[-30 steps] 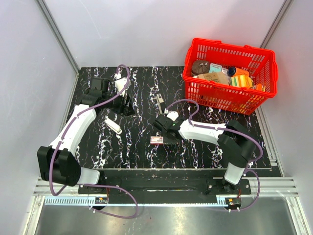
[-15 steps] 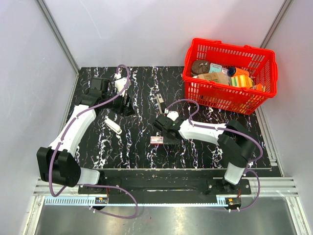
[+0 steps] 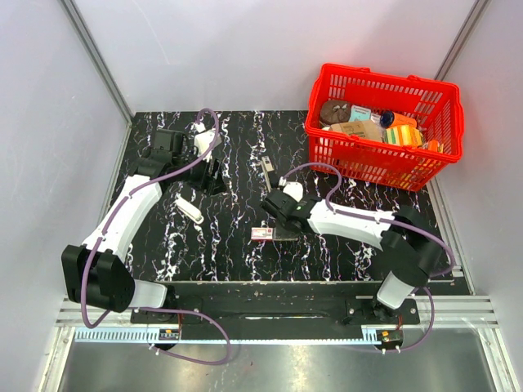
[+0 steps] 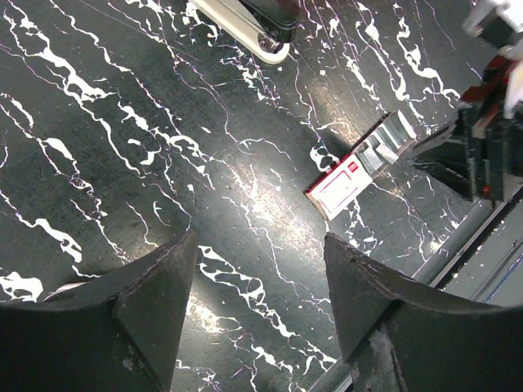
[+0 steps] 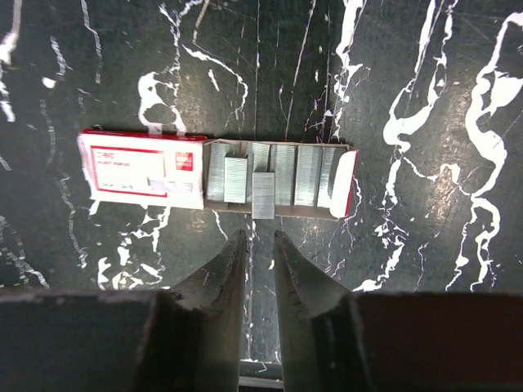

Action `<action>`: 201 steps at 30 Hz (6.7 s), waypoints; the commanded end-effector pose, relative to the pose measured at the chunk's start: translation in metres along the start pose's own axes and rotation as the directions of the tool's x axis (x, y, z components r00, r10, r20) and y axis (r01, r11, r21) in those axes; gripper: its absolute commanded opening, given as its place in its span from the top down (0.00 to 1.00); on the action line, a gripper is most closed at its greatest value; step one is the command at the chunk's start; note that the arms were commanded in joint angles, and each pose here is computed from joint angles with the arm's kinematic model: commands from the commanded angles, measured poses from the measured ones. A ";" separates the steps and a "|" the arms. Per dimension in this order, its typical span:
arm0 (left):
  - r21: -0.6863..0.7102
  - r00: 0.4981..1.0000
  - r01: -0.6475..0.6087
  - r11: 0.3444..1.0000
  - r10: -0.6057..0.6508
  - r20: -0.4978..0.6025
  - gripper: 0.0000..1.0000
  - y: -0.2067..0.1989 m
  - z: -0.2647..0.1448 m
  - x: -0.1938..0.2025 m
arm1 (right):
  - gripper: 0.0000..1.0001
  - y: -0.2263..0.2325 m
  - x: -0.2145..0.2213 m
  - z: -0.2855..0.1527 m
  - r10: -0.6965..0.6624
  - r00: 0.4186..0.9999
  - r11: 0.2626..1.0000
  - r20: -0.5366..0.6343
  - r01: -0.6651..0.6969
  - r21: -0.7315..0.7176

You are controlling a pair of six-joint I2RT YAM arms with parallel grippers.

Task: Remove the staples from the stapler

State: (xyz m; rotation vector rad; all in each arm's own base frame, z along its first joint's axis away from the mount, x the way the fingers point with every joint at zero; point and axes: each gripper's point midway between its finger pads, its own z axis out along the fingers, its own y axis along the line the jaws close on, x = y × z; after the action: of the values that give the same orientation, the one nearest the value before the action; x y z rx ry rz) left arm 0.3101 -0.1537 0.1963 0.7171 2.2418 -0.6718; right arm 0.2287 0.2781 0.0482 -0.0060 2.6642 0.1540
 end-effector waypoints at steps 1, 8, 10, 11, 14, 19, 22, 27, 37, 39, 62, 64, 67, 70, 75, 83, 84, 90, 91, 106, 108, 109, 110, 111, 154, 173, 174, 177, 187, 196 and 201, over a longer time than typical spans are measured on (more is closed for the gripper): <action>-0.020 0.998 -0.046 0.999 0.047 0.032 0.32 -0.001 -0.007 -0.008 | 0.77 -0.001 -0.023 -0.018 0.062 0.994 0.998 0.094 -0.059 -0.035; -0.022 0.999 -0.046 0.999 0.046 0.029 0.33 -0.001 -0.007 -0.006 | 0.92 -0.004 -0.009 -0.010 0.053 0.998 0.998 0.033 -0.052 -0.029; -0.019 0.998 -0.051 0.999 0.051 0.033 0.32 -0.002 -0.008 -0.008 | 0.94 -0.003 -0.005 -0.011 0.048 0.999 0.998 0.018 -0.047 -0.042; -0.020 0.998 -0.051 0.999 0.051 0.032 0.32 -0.002 -0.008 -0.007 | 0.94 -0.002 -0.002 -0.012 0.046 0.999 0.998 0.006 -0.046 -0.053; -0.018 0.998 -0.048 0.999 0.049 0.028 0.33 -0.002 -0.007 -0.007 | 0.94 0.002 0.005 -0.012 0.037 0.999 0.995 -0.027 -0.040 -0.088; -0.016 0.998 -0.052 0.999 0.052 0.032 0.33 -0.003 -0.008 -0.007 | 0.94 0.004 0.013 -0.005 0.002 0.998 0.996 -0.069 -0.008 -0.083; -0.016 0.998 -0.055 0.998 0.055 0.038 0.32 -0.004 -0.009 -0.009 | 0.94 0.007 0.014 0.000 -0.018 0.997 0.997 -0.081 0.012 -0.079; -0.016 0.998 -0.056 0.998 0.057 0.040 0.33 -0.004 -0.010 -0.010 | 0.94 0.004 0.014 0.009 -0.033 0.994 0.998 -0.101 0.027 -0.058; -0.013 0.998 -0.052 0.999 0.052 0.035 0.33 -0.003 -0.008 -0.008 | 0.94 0.001 0.008 0.015 -0.031 0.995 0.998 -0.099 0.026 -0.052; -0.011 0.998 -0.053 0.999 0.053 0.032 0.33 -0.004 -0.008 -0.007 | 0.94 0.000 0.006 0.016 -0.031 0.995 0.998 -0.096 0.026 -0.052; -0.005 0.998 -0.058 0.998 0.058 0.025 0.33 -0.006 -0.007 -0.002 | 0.96 0.007 -0.001 0.016 -0.019 0.997 0.996 -0.081 0.013 -0.084; -0.007 0.998 -0.061 0.998 0.062 0.028 0.33 -0.006 -0.008 -0.003 | 0.96 0.006 0.002 0.014 -0.015 0.996 0.996 -0.090 0.007 -0.088; -0.010 0.997 -0.067 0.998 0.067 0.032 0.33 -0.006 -0.009 -0.004 | 0.97 0.005 0.006 0.009 0.000 0.995 0.994 -0.097 -0.011 -0.110; -0.006 0.997 -0.068 0.998 0.068 0.035 0.33 -0.007 -0.009 -0.005 | 0.97 0.005 0.005 0.003 0.004 0.996 0.992 -0.088 -0.016 -0.128; -0.006 0.997 -0.068 0.998 0.069 0.036 0.33 -0.009 -0.010 -0.005 | 0.97 0.009 -0.005 0.000 -0.006 0.998 0.991 -0.056 -0.001 -0.134; -0.036 0.991 -0.130 0.991 0.129 -0.019 0.33 -0.004 0.000 0.008 | 0.94 -0.009 -0.037 -0.010 0.031 0.999 0.995 0.022 -0.028 -0.099; -0.060 0.987 -0.156 0.986 0.154 -0.040 0.33 0.002 0.006 0.014 | 0.90 -0.016 -0.042 -0.011 0.056 0.998 0.993 0.025 -0.053 -0.107; -0.067 0.944 -0.302 0.951 0.288 -0.159 0.34 0.004 0.040 0.042 | 0.79 -0.043 -0.042 -0.002 0.190 0.981 0.963 -0.031 -0.193 -0.190; -0.059 0.935 -0.322 0.945 0.308 -0.174 0.34 0.003 0.046 0.046 | 0.78 -0.045 -0.041 0.001 0.213 0.976 0.954 -0.043 -0.217 -0.209; 0.060 0.788 -0.522 0.851 0.508 -0.347 0.36 -0.015 0.115 0.103 | 0.76 -0.053 -0.021 0.023 0.392 0.890 0.808 -0.232 -0.454 -0.375; 0.068 0.777 -0.532 0.844 0.518 -0.358 0.37 -0.016 0.119 0.108 | 0.77 -0.054 -0.020 0.025 0.396 0.886 0.802 -0.241 -0.461 -0.379; 0.066 0.774 -0.536 0.842 0.521 -0.360 0.37 -0.016 0.121 0.109 | 0.77 -0.053 -0.020 0.025 0.399 0.883 0.797 -0.247 -0.467 -0.383; 0.068 0.771 -0.539 0.840 0.524 -0.363 0.37 -0.016 0.122 0.111 | 0.77 -0.053 -0.019 0.025 0.400 0.881 0.794 -0.251 -0.470 -0.385; 0.067 0.768 -0.541 0.838 0.526 -0.365 0.37 -0.016 0.124 0.113 | 0.78 -0.053 -0.019 0.026 0.403 0.878 0.789 -0.259 -0.477 -0.388; 0.091 0.731 -0.587 0.805 0.575 -0.368 0.39 -0.035 0.147 0.122 | 0.89 -0.030 -0.032 0.025 0.370 0.874 0.722 -0.316 -0.484 -0.494; 0.096 0.725 -0.598 0.796 0.588 -0.360 0.39 -0.038 0.146 0.121 | 0.88 -0.002 -0.025 0.035 0.294 0.887 0.742 -0.357 -0.447 -0.499; 0.098 0.719 -0.603 0.791 0.593 -0.363 0.40 -0.037 0.146 0.122 | 0.88 -0.004 -0.024 0.036 0.291 0.889 0.749 -0.353 -0.441 -0.495; 0.092 0.694 -0.634 0.768 0.617 -0.371 0.40 -0.031 0.146 0.126 | 0.88 -0.007 -0.023 0.037 0.270 0.901 0.768 -0.338 -0.414 -0.488; 0.110 0.639 -0.703 0.702 0.692 -0.336 0.40 -0.029 0.150 0.119 | 0.87 -0.003 -0.026 0.046 0.176 0.916 0.803 -0.360 -0.345 -0.486; 0.091 0.647 -0.709 0.699 0.696 -0.312 0.39 -0.028 0.142 0.109 | 0.78 -0.015 -0.021 0.040 0.120 0.932 0.843 -0.342 -0.277 -0.460; 0.043 0.733 -0.636 0.770 0.620 -0.280 0.36 -0.020 0.124 0.084 | 0.69 -0.019 -0.026 0.027 0.119 0.944 0.853 -0.308 -0.256 -0.455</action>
State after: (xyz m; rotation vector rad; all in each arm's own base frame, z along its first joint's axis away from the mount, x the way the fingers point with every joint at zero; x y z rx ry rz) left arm 0.2833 -0.2176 0.0242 1.6656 2.0523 -0.0979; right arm 0.2689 0.2645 0.0182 0.1532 2.8324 1.0004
